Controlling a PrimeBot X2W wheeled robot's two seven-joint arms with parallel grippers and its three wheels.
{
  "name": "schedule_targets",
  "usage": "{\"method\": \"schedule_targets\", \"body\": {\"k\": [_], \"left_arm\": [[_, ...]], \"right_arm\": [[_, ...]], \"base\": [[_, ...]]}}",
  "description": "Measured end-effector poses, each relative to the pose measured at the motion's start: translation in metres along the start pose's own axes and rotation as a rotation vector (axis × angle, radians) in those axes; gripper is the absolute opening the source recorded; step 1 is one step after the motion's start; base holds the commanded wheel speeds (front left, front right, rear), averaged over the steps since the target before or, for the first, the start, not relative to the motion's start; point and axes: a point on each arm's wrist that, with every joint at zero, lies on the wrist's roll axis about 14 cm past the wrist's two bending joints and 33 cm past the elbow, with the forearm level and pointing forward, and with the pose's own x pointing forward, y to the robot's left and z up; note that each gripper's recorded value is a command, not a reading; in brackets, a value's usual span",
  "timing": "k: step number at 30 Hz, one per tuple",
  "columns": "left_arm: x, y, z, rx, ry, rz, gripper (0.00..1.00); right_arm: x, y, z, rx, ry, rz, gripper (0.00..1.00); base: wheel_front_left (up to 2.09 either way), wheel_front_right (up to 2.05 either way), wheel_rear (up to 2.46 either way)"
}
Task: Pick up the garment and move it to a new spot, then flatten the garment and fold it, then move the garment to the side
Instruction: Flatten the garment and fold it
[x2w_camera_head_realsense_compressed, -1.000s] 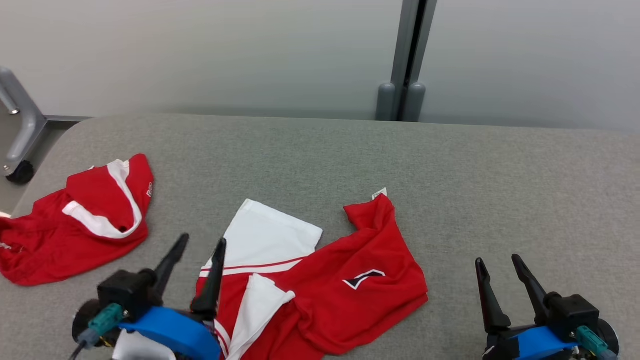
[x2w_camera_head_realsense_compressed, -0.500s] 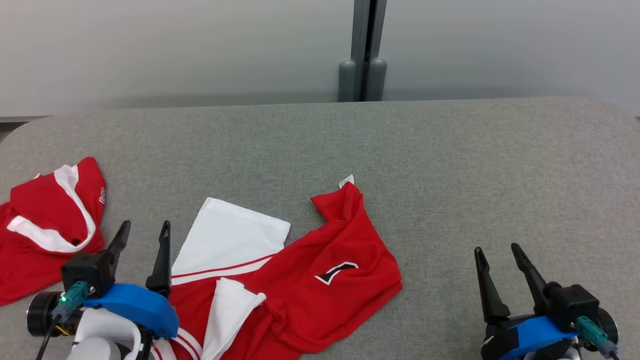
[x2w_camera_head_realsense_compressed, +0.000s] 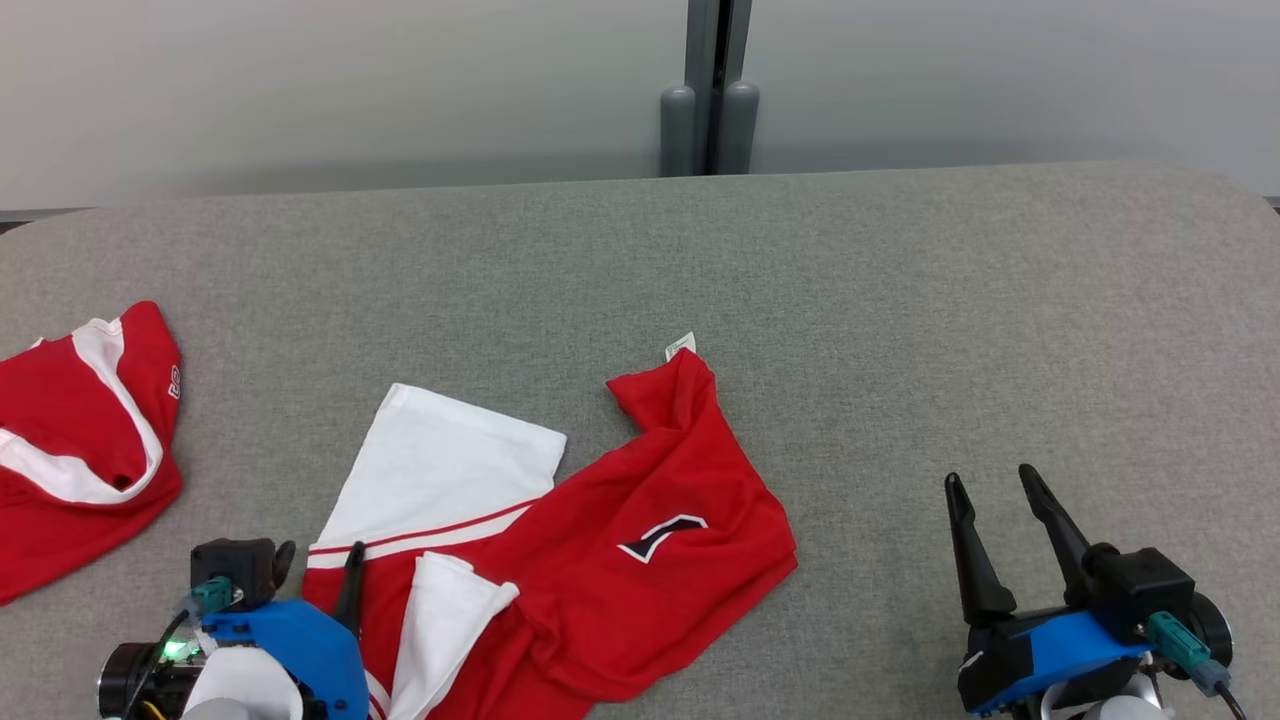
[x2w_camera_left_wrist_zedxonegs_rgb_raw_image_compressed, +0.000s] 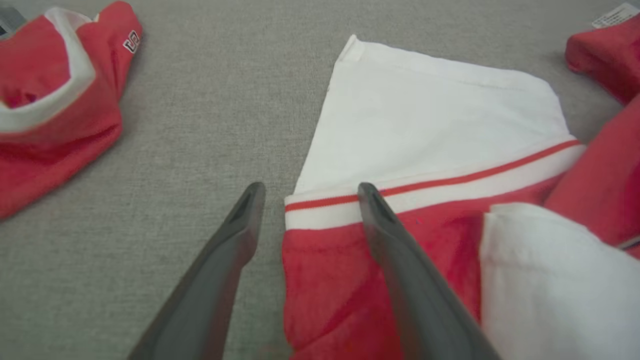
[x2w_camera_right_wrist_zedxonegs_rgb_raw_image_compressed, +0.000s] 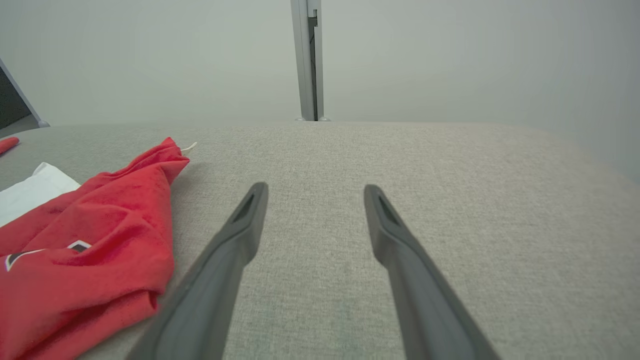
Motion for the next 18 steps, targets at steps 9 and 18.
{"method": "schedule_targets", "body": {"k": [9, 18], "left_arm": [[0.004, -0.005, -0.03, -0.065, 0.166, -0.042, 1.0], [0.008, -0.035, -0.026, -0.106, 0.168, -0.143, 0.0]], "right_arm": [[-0.001, -0.003, -0.001, 0.0, 0.004, -0.008, 1.0], [-0.001, -0.001, -0.001, 0.001, 0.003, -0.003, 1.0]], "base": [[0.0, 0.0, 0.0], [0.0, 0.0, 0.0]]}}
